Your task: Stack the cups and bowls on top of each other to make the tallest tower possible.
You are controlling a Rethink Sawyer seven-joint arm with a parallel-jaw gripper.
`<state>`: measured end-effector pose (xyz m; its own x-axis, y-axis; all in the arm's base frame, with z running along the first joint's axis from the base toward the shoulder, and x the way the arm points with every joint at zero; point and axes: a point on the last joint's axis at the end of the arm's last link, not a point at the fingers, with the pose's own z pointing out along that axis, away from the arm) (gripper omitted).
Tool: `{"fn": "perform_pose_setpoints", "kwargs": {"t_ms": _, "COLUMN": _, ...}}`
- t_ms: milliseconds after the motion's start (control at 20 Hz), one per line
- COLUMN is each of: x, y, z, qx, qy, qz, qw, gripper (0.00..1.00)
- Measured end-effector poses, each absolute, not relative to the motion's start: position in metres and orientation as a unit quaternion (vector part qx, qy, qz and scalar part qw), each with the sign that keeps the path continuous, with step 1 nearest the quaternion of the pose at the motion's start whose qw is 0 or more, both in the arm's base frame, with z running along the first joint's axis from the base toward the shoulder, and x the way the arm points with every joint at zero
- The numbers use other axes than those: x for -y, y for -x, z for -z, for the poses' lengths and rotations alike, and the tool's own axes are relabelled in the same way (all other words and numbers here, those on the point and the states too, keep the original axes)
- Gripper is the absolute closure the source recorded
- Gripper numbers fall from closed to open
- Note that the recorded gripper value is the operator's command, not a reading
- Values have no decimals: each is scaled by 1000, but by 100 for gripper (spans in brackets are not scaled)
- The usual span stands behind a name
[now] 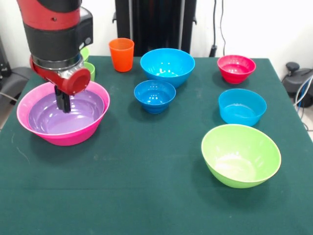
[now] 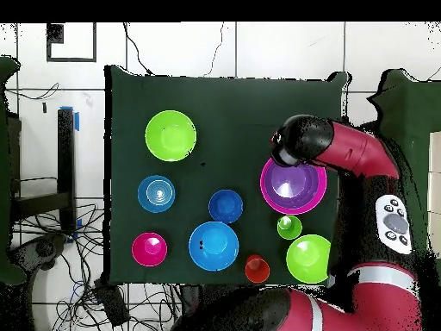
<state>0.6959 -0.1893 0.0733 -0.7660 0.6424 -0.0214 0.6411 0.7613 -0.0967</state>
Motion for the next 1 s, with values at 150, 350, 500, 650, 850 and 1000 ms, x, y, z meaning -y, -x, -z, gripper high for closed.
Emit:
{"fn": "perform_pose_setpoints", "kwargs": {"t_ms": 150, "x": 184, "y": -689, "z": -58, "qx": 939, "qy": 338, "qz": -55, "qw": 20, "gripper": 100}}
{"fn": "perform_pose_setpoints", "kwargs": {"t_ms": 350, "x": 177, "y": -684, "z": -46, "qx": 940, "qy": 334, "qz": -59, "qw": 30, "gripper": 100}}
{"fn": "perform_pose_setpoints", "kwargs": {"t_ms": 500, "x": 172, "y": -681, "z": -38, "qx": 941, "qy": 330, "qz": -59, "qw": 37, "gripper": 100}}
{"fn": "perform_pose_setpoints", "kwargs": {"t_ms": 650, "x": 169, "y": -678, "z": -30, "qx": 941, "qy": 331, "qz": -56, "qw": 44, "gripper": 100}}
{"fn": "perform_pose_setpoints", "kwargs": {"t_ms": 850, "x": 166, "y": -676, "z": -20, "qx": 939, "qy": 337, "qz": -50, "qw": 53, "gripper": 100}}
{"fn": "perform_pose_setpoints", "kwargs": {"t_ms": 1000, "x": 165, "y": -675, "z": -16, "qx": 938, "qy": 340, "qz": -46, "qw": 56, "gripper": 100}}
